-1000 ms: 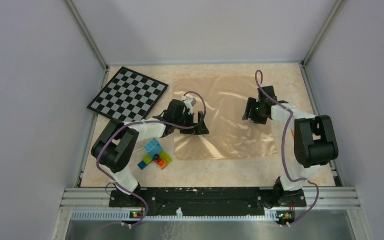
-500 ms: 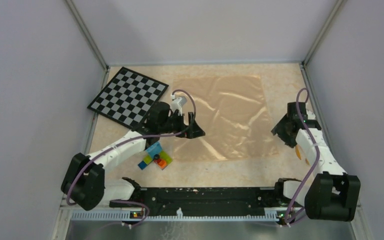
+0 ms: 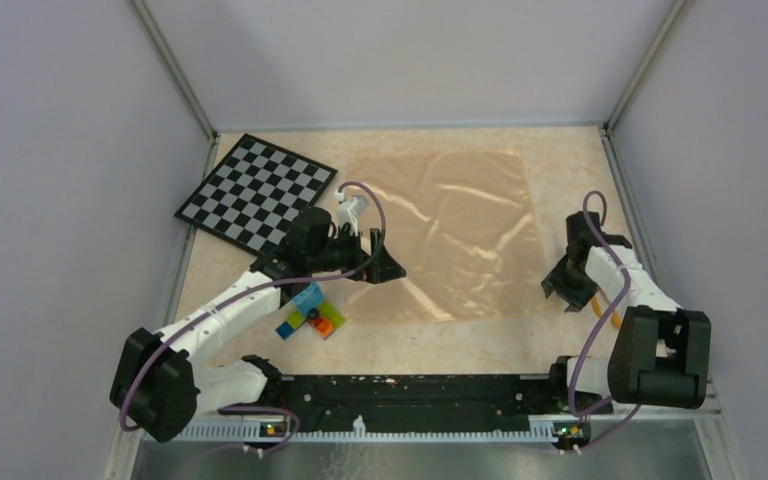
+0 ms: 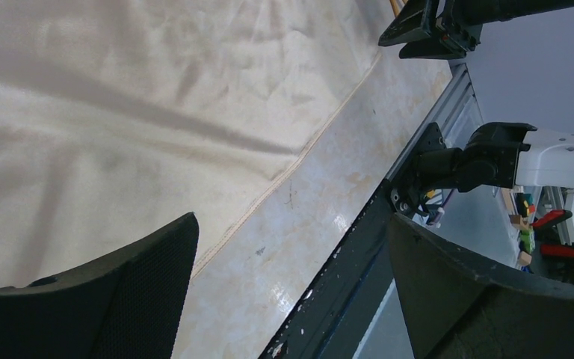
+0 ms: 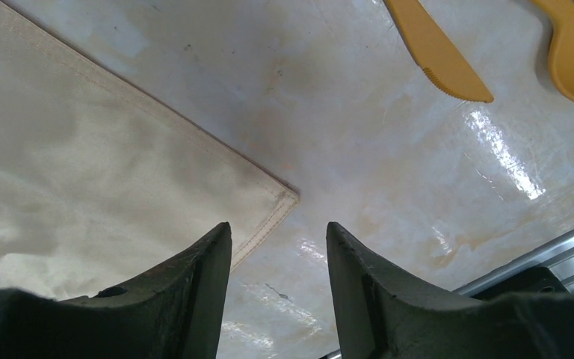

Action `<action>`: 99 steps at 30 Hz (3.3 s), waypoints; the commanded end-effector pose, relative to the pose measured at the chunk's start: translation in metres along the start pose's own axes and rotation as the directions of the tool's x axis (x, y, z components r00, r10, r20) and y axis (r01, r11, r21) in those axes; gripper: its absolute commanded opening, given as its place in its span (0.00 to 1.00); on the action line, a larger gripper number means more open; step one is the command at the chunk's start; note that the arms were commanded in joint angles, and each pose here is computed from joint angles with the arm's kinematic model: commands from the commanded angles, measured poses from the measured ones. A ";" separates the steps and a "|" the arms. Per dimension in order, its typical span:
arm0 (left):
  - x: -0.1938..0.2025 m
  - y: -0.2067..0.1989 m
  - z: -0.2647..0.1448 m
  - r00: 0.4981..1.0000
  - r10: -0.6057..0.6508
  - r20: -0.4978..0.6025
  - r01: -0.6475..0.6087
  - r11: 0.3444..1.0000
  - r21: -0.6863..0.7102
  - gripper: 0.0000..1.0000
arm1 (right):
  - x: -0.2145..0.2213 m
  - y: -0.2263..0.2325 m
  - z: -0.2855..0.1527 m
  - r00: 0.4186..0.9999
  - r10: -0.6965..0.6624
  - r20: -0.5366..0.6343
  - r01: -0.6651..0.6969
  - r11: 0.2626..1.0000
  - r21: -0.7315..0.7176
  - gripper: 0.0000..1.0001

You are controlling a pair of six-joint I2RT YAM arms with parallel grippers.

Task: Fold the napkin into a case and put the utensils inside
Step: Pick up the flattened napkin from the center of the board.

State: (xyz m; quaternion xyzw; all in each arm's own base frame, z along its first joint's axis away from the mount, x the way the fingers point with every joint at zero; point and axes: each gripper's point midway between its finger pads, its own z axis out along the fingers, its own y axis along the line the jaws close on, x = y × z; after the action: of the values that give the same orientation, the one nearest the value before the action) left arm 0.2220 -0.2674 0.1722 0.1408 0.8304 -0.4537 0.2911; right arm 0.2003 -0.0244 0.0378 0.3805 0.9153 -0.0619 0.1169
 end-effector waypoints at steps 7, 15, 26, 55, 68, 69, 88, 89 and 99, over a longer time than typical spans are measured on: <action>-0.007 -0.003 -0.001 0.997 0.083 0.003 -0.083 0.996 0.012 0.99 | 0.001 0.006 0.013 0.999 0.049 -0.024 -0.049 0.999 0.005 0.47; -0.009 0.002 -0.002 0.994 0.105 0.010 -0.105 0.994 -0.014 0.99 | -0.001 0.007 0.021 0.998 0.057 -0.016 -0.057 0.998 0.017 0.47; -0.012 0.008 -0.006 0.993 0.114 0.014 -0.113 0.992 -0.060 0.99 | 0.013 -0.003 0.034 0.996 0.082 -0.046 -0.079 0.995 0.065 0.44; -0.012 0.016 -0.007 0.994 0.107 0.021 -0.104 0.990 -0.097 0.99 | 0.021 -0.007 0.044 0.980 0.198 -0.030 -0.195 0.977 0.092 0.30; 0.042 0.047 0.003 0.966 -0.244 -0.083 0.215 0.941 -0.262 0.99 | 0.000 -0.001 0.009 0.954 0.285 0.097 -0.281 0.958 -0.050 0.00; 0.046 0.049 0.004 0.959 -0.269 -0.086 0.234 0.927 -0.293 0.99 | -0.003 -0.002 0.005 0.950 0.290 0.117 -0.284 0.957 -0.061 0.00; 0.107 0.081 -0.012 0.727 -0.536 0.429 0.613 0.224 -0.758 0.75 | -0.023 0.013 0.003 0.950 0.240 0.198 -0.209 0.964 -0.166 0.00; 0.109 0.082 -0.011 0.733 -0.527 0.430 0.603 0.211 -0.769 0.74 | -0.023 0.014 0.004 0.951 0.237 0.196 -0.206 0.964 -0.168 0.00; 0.112 0.099 -0.013 0.758 -0.475 0.447 0.573 0.159 -0.804 0.62 | -0.009 0.015 0.014 0.962 0.223 0.157 -0.194 0.964 -0.181 0.00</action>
State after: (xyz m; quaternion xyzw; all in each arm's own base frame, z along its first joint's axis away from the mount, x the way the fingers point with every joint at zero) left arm 0.1714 -0.2178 0.0377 -0.3395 0.9278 -0.0166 0.1539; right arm 0.2168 -0.0241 0.0287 0.4618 0.8567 -0.0154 0.2292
